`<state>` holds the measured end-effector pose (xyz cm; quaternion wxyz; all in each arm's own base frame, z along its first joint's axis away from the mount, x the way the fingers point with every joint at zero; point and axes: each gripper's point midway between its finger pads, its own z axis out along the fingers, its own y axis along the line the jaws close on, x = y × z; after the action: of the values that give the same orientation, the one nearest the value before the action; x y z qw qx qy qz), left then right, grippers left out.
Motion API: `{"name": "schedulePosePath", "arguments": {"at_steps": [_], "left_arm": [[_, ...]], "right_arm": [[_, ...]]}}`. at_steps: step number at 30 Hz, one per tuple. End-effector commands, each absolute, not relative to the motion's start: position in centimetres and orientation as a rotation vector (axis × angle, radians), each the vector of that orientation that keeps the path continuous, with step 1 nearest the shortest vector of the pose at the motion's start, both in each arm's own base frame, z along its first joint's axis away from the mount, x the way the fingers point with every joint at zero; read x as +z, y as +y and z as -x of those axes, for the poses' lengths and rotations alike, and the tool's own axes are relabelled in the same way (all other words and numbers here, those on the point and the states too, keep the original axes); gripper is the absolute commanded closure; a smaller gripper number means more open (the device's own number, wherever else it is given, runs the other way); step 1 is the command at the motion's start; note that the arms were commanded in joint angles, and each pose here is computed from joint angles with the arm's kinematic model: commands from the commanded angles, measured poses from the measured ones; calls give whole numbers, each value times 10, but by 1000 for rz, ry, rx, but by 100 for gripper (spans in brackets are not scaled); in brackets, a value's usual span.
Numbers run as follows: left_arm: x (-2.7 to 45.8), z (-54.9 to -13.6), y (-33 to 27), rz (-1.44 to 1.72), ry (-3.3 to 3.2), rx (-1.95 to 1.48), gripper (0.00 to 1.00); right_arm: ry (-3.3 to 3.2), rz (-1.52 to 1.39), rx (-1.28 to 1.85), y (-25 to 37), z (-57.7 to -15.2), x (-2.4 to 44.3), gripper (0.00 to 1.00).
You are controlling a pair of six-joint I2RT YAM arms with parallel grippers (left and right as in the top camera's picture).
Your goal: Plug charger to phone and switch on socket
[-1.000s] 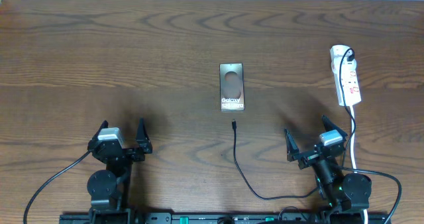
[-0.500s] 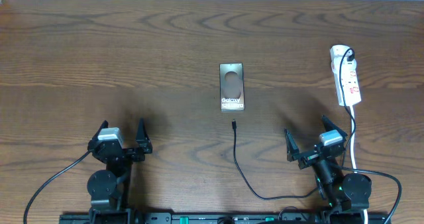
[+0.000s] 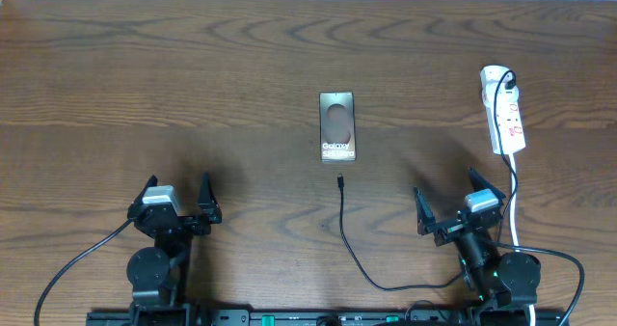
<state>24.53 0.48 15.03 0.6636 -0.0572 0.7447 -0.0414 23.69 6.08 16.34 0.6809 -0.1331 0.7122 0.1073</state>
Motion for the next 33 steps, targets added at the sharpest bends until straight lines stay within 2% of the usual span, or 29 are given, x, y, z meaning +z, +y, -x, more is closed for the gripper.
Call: {"name": "schedulePosePath", "arguments": {"at_steps": [1, 26, 33], "left_arm": [[133, -244, 7, 127, 1738, -71, 6], [133, -244, 7, 127, 1738, -74, 6], [137, -244, -8, 97, 1732, -173, 6]], "right_arm": [[1611, 286, 250, 60, -237, 160, 1], [1611, 286, 250, 60, -237, 160, 1], [1611, 286, 250, 60, -237, 160, 1]]}}
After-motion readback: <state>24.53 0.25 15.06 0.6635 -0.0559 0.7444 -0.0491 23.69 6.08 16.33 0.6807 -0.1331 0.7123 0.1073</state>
